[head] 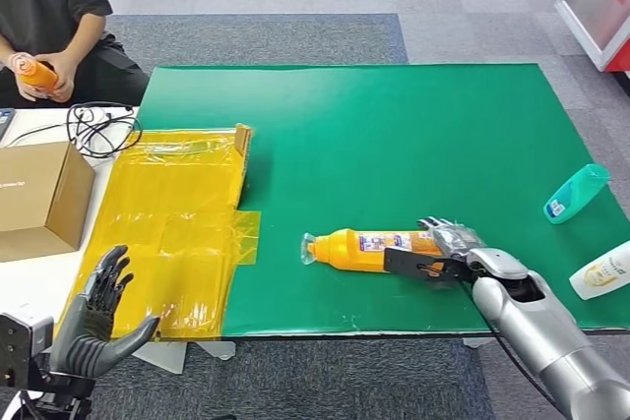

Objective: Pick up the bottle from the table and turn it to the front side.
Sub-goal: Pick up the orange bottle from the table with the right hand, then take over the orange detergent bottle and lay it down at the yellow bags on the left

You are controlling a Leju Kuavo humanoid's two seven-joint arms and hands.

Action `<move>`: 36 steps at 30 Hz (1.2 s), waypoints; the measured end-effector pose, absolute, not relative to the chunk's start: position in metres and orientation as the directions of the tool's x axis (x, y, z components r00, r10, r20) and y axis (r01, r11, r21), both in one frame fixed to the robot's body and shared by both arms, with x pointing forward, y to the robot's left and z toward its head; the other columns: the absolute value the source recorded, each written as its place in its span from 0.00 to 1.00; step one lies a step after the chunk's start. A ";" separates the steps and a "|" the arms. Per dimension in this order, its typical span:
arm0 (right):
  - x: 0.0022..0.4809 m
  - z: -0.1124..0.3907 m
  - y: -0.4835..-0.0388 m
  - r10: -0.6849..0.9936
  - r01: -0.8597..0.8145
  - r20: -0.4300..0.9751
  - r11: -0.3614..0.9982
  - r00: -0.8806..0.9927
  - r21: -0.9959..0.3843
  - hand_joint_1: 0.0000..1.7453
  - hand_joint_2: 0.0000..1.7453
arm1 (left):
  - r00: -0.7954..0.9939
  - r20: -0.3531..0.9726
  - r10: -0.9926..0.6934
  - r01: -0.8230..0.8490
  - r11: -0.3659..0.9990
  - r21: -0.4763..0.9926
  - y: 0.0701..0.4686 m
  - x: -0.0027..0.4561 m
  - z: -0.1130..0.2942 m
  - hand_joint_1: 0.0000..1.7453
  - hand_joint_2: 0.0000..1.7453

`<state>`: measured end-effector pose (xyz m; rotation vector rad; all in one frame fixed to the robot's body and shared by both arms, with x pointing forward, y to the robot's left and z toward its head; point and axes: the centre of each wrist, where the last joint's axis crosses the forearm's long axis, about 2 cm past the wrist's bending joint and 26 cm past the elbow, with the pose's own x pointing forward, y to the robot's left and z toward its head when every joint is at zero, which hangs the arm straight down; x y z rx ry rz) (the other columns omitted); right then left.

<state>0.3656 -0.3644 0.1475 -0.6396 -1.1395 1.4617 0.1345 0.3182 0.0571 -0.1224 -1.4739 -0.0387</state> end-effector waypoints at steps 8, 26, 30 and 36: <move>0.380 0.150 -0.367 0.935 -0.480 0.247 0.101 -0.252 -0.872 1.00 1.00 | 0.103 0.994 0.047 0.116 0.992 -0.059 0.322 0.135 0.048 0.00 1.00; 0.332 0.155 -0.333 0.927 -0.249 0.249 0.180 -0.281 -0.952 1.00 1.00 | 0.174 0.983 0.060 0.127 0.988 -0.083 0.317 0.123 0.046 0.00 1.00; 0.319 0.170 -0.315 0.888 -0.139 0.345 0.317 -0.305 -0.938 1.00 1.00 | 0.178 0.981 0.072 0.122 0.988 -0.095 0.312 0.122 0.048 0.00 1.00; 0.306 0.188 -0.295 0.763 -0.059 0.561 0.575 -0.320 -0.816 1.00 1.00 | 0.163 0.982 0.098 0.111 0.987 -0.117 0.305 0.124 0.052 0.00 1.00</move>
